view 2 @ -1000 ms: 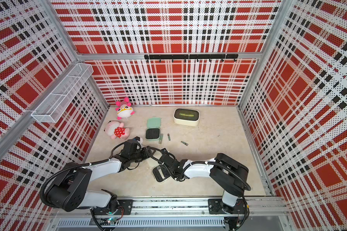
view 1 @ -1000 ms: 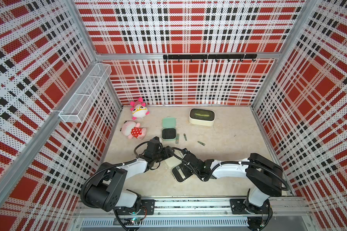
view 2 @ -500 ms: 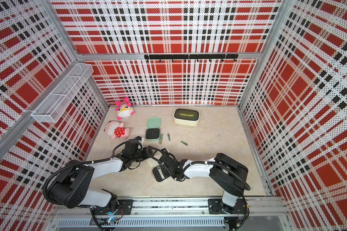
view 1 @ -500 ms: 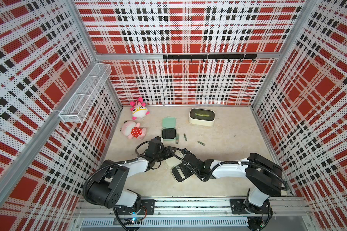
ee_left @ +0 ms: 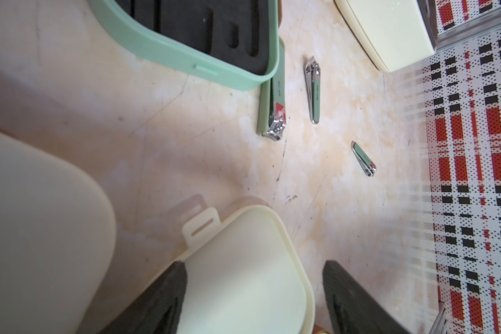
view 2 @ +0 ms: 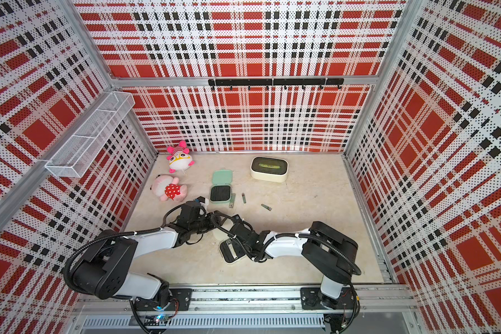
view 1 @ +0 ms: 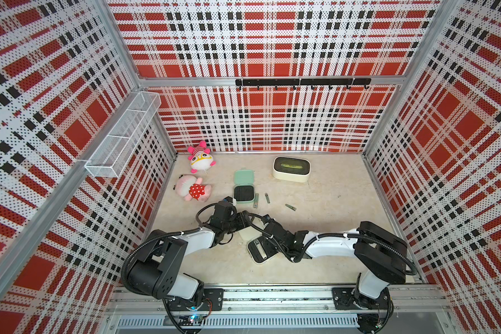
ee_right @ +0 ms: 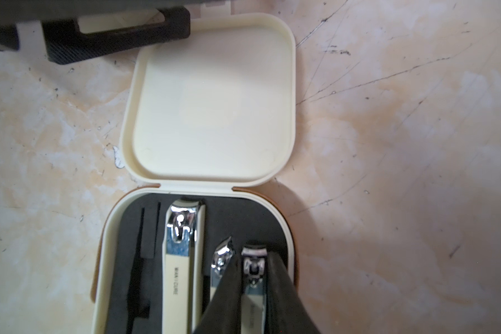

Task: Organize nail clipper sets
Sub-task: Place the nail clipper in the storage box.

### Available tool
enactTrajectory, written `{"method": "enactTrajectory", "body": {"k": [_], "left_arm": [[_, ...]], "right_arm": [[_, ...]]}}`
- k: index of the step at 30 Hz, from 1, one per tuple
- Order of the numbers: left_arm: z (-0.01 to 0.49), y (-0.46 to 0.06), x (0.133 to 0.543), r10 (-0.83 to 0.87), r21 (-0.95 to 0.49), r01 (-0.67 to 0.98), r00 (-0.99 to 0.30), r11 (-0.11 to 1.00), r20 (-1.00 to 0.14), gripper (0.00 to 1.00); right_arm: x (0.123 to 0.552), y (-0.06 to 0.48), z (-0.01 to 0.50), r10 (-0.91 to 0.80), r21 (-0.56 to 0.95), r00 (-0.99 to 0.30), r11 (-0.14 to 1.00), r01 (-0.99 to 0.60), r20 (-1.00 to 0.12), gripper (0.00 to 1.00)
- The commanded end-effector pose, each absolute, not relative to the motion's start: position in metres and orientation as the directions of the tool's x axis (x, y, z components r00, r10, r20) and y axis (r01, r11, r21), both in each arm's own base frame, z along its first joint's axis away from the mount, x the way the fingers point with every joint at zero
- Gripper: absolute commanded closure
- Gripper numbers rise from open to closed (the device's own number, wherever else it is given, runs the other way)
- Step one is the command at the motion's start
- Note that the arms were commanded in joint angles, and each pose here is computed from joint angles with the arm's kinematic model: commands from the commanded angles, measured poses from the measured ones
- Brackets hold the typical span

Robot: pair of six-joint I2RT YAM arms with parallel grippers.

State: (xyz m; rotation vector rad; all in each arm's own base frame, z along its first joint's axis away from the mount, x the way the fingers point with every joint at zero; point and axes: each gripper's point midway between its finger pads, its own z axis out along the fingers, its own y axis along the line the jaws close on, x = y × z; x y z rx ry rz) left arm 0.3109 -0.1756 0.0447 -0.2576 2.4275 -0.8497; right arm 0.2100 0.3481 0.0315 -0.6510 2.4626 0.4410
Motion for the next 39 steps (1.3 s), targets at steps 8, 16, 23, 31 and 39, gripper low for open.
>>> {"method": "enactTrajectory", "body": {"k": [8,16,23,31,39], "left_arm": [[0.020,-0.165,0.296,-0.331,-0.571,-0.060,-0.863,0.818,-0.383,0.21],[0.020,-0.165,0.297,-0.330,-0.572,-0.058,-0.862,0.818,-0.385,0.21],[0.019,-0.165,0.296,-0.329,-0.570,-0.059,-0.863,0.820,-0.383,0.21],[0.018,-0.165,0.296,-0.328,-0.569,-0.059,-0.864,0.820,-0.383,0.21],[0.018,-0.165,0.296,-0.326,-0.569,-0.059,-0.865,0.821,-0.382,0.21]], "right_arm": [[0.203,0.334,0.017,-0.387,0.109,-0.751,0.849,-0.516,-0.535,0.78],[0.208,0.330,0.021,-0.372,0.090,-0.747,0.863,-0.497,-0.551,0.75],[0.213,0.325,0.027,-0.346,0.074,-0.746,0.882,-0.466,-0.570,0.75],[0.216,0.331,0.034,-0.329,0.087,-0.741,0.883,-0.461,-0.585,0.71],[0.223,0.329,0.044,-0.309,0.067,-0.735,0.899,-0.433,-0.604,0.68]]}}
